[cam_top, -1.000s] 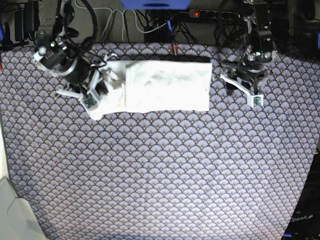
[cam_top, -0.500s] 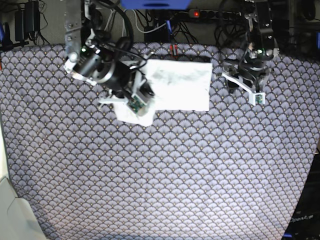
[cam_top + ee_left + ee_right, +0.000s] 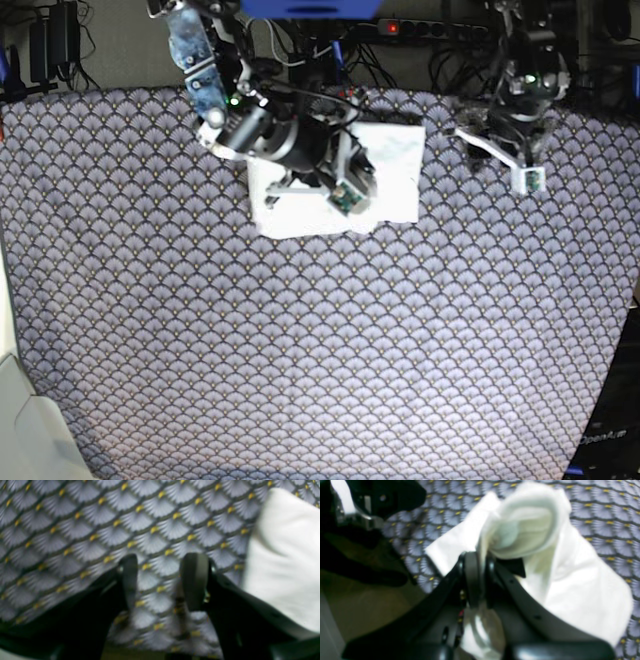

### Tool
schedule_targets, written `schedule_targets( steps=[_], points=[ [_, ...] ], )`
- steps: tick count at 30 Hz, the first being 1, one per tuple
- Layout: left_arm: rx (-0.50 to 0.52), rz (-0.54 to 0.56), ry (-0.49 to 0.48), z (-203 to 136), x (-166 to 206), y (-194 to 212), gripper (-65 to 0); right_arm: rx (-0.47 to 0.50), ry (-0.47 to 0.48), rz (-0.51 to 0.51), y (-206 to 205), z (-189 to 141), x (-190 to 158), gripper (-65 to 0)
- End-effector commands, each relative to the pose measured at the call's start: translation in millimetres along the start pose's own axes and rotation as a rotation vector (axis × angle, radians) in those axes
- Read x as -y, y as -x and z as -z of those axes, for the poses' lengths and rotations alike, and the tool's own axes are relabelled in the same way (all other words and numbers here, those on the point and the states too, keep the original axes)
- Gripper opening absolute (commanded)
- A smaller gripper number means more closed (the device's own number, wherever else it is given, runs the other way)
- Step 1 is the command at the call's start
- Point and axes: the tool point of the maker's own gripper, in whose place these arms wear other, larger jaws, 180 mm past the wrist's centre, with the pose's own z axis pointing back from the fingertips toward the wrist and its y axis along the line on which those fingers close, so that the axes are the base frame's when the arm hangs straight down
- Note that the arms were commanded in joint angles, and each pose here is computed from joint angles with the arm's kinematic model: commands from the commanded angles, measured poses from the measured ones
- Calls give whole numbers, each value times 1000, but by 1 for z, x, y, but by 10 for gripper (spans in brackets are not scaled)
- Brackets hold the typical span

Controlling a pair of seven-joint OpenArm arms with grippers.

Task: Fold the T-shirt properly
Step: 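Lay the folded end onto the stack with the right gripper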

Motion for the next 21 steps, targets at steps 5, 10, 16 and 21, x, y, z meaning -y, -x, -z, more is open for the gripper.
schedule_targets(
  steps=[5,10,16,21],
  points=[
    [62,-13,-49,-6,-21,-19,-347,21,-23,24,-9,14,0,-650],
    [93,-119,-66,-13,-43,-24,-347,31,-34,27,-18,20,-1,-650],
    [100,-144,-65,-18,-59,-26,-347,22,-76,-8,-22,28,-17,-604],
    [100,-141,-65,-21,-65,-26,-347,-10,-97,12,-16,38,-21,-462]
  ],
)
